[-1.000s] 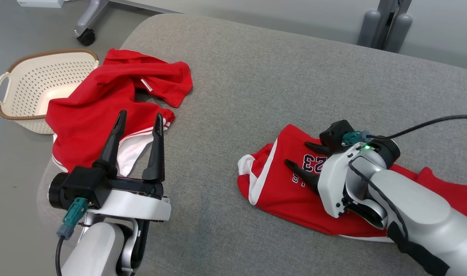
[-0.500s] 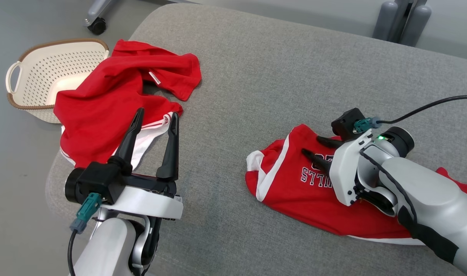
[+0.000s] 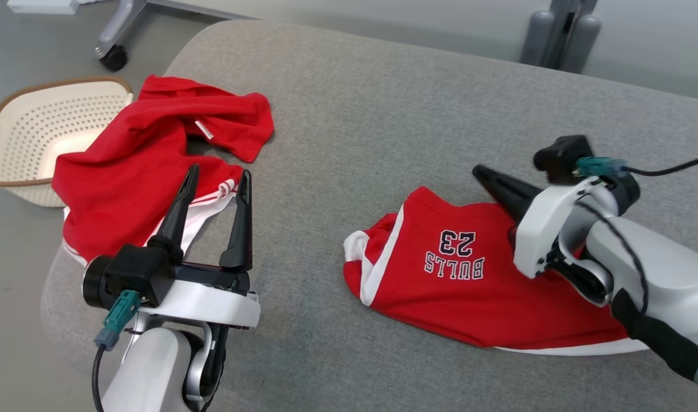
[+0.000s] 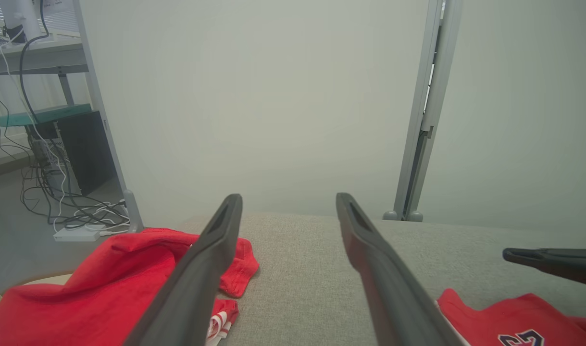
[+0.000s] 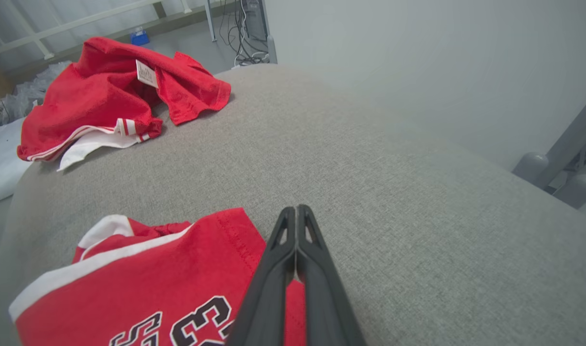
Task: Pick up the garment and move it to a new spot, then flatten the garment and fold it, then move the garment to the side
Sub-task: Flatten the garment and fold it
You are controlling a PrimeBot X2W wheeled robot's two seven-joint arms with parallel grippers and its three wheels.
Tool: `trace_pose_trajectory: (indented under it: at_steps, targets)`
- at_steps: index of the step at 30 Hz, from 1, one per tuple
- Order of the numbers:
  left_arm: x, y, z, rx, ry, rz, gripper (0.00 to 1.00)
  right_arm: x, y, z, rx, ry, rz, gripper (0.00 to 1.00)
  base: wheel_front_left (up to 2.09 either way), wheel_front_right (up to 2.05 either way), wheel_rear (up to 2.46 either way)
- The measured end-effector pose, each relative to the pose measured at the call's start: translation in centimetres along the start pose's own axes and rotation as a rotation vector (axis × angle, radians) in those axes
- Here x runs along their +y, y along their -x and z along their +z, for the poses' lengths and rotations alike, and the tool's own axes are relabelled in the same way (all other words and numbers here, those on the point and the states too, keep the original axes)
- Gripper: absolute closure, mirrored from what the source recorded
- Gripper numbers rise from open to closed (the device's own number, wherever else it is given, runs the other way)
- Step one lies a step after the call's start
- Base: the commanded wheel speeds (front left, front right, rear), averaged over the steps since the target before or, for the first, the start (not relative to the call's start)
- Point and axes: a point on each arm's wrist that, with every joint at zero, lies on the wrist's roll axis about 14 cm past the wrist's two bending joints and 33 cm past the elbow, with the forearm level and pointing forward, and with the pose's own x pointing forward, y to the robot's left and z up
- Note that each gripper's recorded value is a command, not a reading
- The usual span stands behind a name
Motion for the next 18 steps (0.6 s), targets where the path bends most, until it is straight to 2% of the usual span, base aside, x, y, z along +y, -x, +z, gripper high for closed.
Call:
trace_pose_trajectory:
  at_steps: [4, 5, 6, 7, 11, 14, 18]
  targets:
    - [-0.5, -0.2, 0.3, -0.011, -0.002, -0.021, 0.0, -2.4, 1.7, 2.9, -0.136, -0.037, -0.093, 1.0, 0.0, 0.0, 0.0]
    - [-0.7, -0.2, 0.3, -0.013, -0.005, -0.025, 0.0, -3.1, 2.3, 3.5, -0.165, -0.053, -0.121, 0.89, 0.0, 0.0, 0.0]
    - [-0.8, -0.2, 0.2, -0.013, -0.004, -0.029, 0.0, -3.8, 2.9, 3.9, -0.188, -0.07, -0.15, 0.63, 0.0, 0.0, 0.0]
    - [-0.9, -0.2, 0.2, -0.012, -0.003, -0.033, 0.0, -4.6, 3.6, 4.3, -0.207, -0.078, -0.181, 0.0, 0.0, 0.0, 0.0]
    - [-1.4, -0.4, 0.4, -0.021, -0.005, -0.052, 0.0, -9.0, 8.0, 8.9, -0.4, -0.095, -0.349, 0.0, 0.0, 0.0, 0.0]
    - [-1.4, -0.3, 0.2, -0.014, -0.012, -0.056, 0.0, -10.3, 11.5, 7.8, -0.457, -0.107, -0.463, 0.0, 0.0, 0.0, 0.0]
    - [-1.8, -0.2, 0.2, -0.009, -0.022, -0.078, 0.0, -9.9, 15.6, 6.0, -0.506, -0.091, -0.583, 0.0, 0.0, 0.0, 0.0]
